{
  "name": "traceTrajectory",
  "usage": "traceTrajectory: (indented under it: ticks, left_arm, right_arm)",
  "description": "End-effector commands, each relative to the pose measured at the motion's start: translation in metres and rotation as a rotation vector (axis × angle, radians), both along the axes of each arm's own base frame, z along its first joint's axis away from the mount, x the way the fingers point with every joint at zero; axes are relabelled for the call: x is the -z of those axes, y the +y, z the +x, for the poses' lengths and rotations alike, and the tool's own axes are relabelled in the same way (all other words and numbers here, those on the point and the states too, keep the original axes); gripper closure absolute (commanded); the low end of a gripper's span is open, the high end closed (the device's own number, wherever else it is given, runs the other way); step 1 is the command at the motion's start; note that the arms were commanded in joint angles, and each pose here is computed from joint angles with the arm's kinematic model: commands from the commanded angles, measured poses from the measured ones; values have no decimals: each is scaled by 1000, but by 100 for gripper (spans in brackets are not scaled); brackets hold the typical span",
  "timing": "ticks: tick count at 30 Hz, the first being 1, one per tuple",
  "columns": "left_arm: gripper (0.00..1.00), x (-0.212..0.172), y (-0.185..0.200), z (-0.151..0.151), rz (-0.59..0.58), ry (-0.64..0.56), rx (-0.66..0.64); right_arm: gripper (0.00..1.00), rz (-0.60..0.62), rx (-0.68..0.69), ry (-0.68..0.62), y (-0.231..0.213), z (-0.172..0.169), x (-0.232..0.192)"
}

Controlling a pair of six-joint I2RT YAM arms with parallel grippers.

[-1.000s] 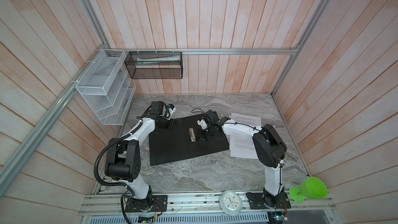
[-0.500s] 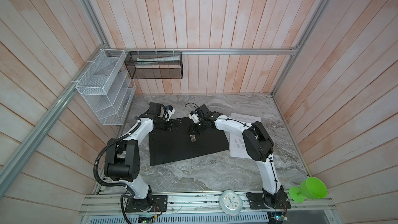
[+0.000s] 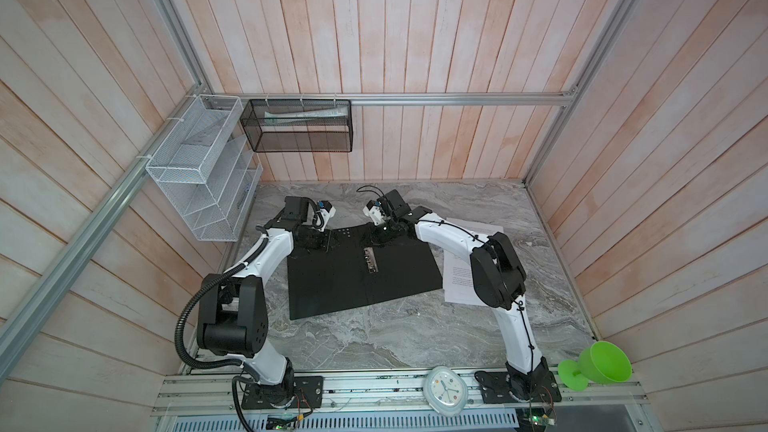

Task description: Put the files into the folder

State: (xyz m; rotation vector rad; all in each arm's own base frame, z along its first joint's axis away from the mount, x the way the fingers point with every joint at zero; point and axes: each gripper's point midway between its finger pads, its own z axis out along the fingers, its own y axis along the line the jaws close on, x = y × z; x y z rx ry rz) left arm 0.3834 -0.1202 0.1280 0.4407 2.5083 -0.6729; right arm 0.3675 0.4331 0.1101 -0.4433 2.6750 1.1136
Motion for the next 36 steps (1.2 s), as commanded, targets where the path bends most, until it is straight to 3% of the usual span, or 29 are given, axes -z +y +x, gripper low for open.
traceTrajectory:
  ticks: [1,6,13,20,36]
  left_arm:
    - [67,-6,-1,-6,-28,1,1]
    - [67,-5,-2,-6,-31,4,6]
    - [67,-6,-3,-6,-38,5,7]
    - [67,-8,-3,-6,-41,-1,1]
    - [67,-10,-3,-9,-41,-11,0]
  right_arm:
    - [91,-108,43,-7,-33,-6,-4]
    - [90,-133,92,60,-63,-25,17]
    - [90,-39,24,150,-45,-51,37]
    - [90,27,-11,164,-21,-42,40]
    - [90,44,-21,147,0,-5,44]
